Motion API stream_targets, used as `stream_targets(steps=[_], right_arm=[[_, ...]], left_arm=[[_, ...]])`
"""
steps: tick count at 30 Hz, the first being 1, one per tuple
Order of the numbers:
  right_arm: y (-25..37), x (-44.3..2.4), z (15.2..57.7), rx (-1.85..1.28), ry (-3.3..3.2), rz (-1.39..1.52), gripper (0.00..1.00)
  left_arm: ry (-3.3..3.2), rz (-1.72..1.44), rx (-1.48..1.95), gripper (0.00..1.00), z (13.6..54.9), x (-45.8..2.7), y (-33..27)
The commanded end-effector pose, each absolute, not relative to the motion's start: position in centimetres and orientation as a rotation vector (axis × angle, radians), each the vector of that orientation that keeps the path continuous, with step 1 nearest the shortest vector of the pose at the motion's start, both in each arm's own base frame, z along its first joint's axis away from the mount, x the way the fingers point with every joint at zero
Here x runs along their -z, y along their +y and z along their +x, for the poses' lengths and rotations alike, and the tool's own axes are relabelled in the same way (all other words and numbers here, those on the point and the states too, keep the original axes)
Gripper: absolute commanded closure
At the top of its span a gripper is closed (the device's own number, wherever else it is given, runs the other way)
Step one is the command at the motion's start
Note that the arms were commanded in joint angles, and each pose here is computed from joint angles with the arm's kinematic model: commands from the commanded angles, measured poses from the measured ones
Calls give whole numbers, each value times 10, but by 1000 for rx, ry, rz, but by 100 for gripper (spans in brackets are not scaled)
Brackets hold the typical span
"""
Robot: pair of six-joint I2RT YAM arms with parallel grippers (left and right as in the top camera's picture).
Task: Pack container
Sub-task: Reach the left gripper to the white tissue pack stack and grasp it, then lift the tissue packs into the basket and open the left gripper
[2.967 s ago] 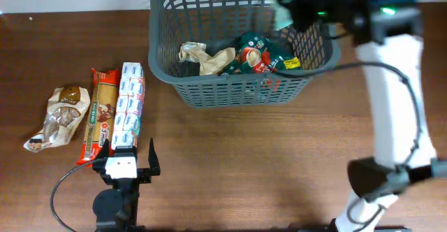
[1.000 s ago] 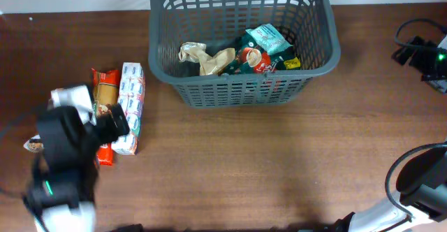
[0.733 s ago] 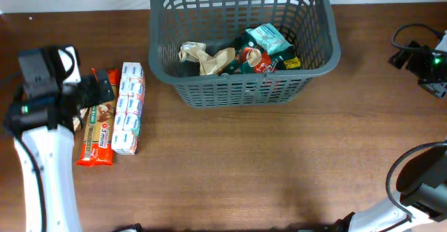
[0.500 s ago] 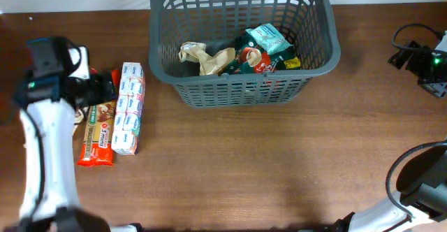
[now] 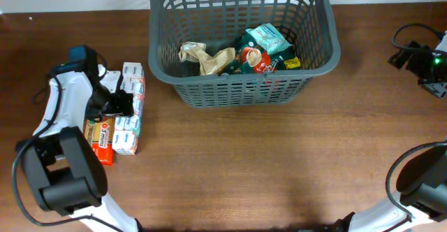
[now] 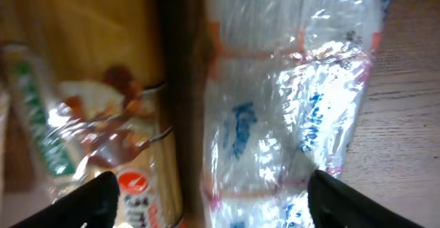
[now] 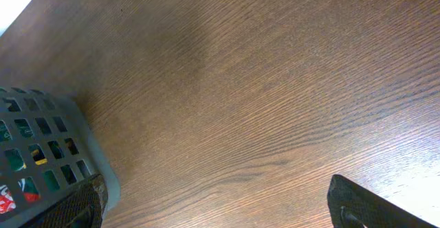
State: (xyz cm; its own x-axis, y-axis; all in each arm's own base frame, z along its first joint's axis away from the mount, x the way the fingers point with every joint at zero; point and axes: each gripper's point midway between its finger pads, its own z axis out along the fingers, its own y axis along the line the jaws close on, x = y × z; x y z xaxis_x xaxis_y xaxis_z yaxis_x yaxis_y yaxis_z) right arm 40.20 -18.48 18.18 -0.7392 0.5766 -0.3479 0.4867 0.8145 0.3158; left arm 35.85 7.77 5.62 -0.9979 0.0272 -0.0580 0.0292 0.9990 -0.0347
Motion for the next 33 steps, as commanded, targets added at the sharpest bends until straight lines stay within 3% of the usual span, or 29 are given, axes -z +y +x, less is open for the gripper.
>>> stream_targets(steps=[1,9,15,16,17,19,25,33], right_arm=[[-181,-187,401,-294,2553,791,1],[-181,-187,401,-294,2553,791,1],[-182,-187,402,-294,2552,791,1],[-181,-187,401,-294,2553,791,1],[-181,-187,401,-294,2553,791,1],[-181,-187,401,-294,2553,791,1],[-181,-187,401,-294,2553,791,1],[-182,-187,402,-294,2552,792,1]], left_arm=[[3109,216,34,25,361,-43,71],[3177,312,28,43,357,-19,57],[3163,312,22,43,361,-19,56],[3162,309,23,48,361,-19,57],[3162,309,23,61,361,-19,57],[3160,308,27,98,361,-20,56],[3090,179,4,98,389,-54,60],[2715,157,-118,98,467,-215,74]])
